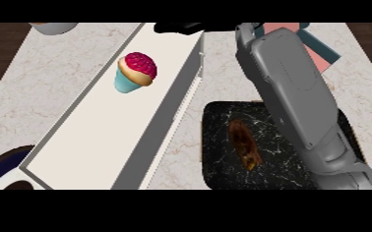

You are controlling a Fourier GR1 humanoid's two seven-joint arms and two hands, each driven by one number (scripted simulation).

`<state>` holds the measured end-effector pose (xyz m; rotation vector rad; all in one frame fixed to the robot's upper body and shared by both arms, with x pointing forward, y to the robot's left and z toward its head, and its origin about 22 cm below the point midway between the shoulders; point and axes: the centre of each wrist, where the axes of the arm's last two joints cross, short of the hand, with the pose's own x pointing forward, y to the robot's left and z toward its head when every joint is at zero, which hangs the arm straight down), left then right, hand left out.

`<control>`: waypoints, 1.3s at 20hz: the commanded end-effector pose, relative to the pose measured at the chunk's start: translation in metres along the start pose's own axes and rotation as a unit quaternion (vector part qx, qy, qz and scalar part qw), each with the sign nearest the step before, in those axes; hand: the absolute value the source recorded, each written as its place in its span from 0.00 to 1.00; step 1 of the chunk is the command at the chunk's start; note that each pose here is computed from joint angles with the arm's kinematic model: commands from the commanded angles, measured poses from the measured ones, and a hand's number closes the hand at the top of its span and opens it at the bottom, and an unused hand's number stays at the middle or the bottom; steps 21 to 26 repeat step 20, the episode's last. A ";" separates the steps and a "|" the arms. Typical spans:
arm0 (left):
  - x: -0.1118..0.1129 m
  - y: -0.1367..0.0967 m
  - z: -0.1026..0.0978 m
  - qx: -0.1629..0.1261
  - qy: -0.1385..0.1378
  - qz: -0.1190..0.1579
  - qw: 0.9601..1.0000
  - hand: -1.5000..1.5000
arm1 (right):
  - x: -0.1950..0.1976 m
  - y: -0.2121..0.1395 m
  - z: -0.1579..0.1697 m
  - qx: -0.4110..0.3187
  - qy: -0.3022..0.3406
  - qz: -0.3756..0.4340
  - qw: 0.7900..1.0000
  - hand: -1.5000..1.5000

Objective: Pick the cupcake from the tray and place it in the tiered shelf

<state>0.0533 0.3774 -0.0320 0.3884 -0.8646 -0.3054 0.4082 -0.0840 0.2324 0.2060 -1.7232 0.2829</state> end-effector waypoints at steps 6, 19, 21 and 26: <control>0.080 -0.038 -0.044 -0.041 -0.197 0.090 0.975 0.50 | -0.005 -0.098 0.002 -0.065 0.009 0.014 0.998 0.00; 0.140 -0.058 -0.079 -0.060 -0.245 0.091 0.963 0.50 | 0.012 -0.227 0.033 -0.023 -0.018 0.070 0.997 0.00; 0.149 -0.071 -0.080 -0.063 -0.252 0.085 0.962 0.50 | -0.009 -0.229 0.034 -0.034 -0.014 0.073 0.997 0.00; 0.149 -0.071 -0.080 -0.063 -0.252 0.085 0.962 0.50 | -0.009 -0.229 0.034 -0.034 -0.014 0.073 0.997 0.00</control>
